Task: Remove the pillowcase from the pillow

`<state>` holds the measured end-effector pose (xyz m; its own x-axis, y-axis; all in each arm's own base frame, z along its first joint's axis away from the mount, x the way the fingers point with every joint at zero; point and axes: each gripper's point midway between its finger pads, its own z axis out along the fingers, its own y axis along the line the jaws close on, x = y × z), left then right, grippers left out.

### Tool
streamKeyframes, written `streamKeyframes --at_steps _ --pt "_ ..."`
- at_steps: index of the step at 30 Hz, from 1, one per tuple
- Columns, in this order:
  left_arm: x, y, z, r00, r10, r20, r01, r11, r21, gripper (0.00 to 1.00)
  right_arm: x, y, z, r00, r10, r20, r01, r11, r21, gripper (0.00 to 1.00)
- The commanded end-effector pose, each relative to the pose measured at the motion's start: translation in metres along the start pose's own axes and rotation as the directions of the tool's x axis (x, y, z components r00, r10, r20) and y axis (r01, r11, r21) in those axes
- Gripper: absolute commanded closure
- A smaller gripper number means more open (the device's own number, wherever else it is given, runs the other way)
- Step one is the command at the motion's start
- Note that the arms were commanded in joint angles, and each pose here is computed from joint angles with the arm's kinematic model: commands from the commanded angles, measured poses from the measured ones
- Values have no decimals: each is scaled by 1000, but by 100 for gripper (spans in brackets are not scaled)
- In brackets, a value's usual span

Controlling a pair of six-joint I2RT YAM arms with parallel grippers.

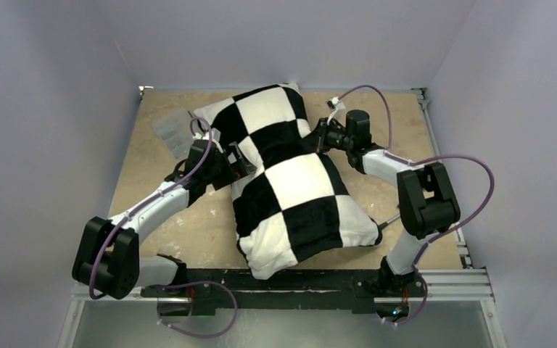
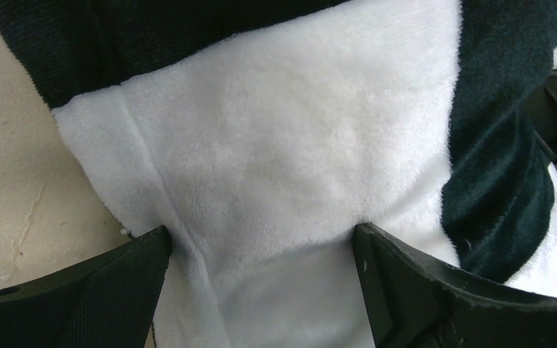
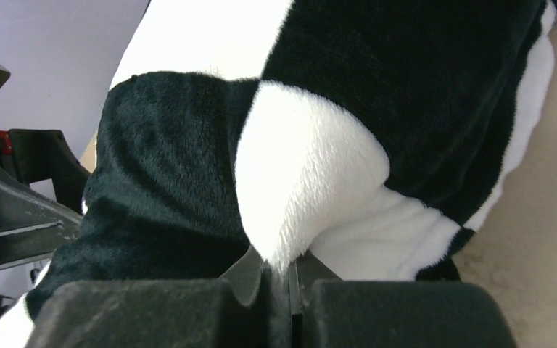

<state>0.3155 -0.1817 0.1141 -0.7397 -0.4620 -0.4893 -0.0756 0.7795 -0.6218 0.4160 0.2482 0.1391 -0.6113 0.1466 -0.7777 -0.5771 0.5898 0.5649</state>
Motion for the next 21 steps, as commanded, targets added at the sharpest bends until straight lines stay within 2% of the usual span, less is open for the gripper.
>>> streamKeyframes --at_steps 1,4,8,11,13,18,21 --pt "-6 -22 4 1000 11 8 -12 995 95 7 -53 43 -15 994 -84 64 82 996 24 100" --pt "-20 -39 2 999 28 30 -31 991 129 6 -117 46 -35 971 -152 184 116 974 194 100" --pt "-42 -61 -12 995 65 78 -76 985 155 5 -183 44 -71 926 -217 308 75 907 414 100" --pt "-58 -73 -30 987 96 128 -116 980 160 5 -223 40 -106 886 -272 376 13 825 565 100" --pt "-64 -75 -42 980 121 159 -144 979 145 5 -253 36 -136 839 -340 424 -42 738 674 100" --pt "-73 -61 -71 953 193 233 -212 976 58 4 -279 33 -182 781 -415 466 -173 573 801 100" --pt "-72 -45 -86 934 253 252 -257 966 -17 4 -261 28 -171 796 -430 425 -199 477 856 100"
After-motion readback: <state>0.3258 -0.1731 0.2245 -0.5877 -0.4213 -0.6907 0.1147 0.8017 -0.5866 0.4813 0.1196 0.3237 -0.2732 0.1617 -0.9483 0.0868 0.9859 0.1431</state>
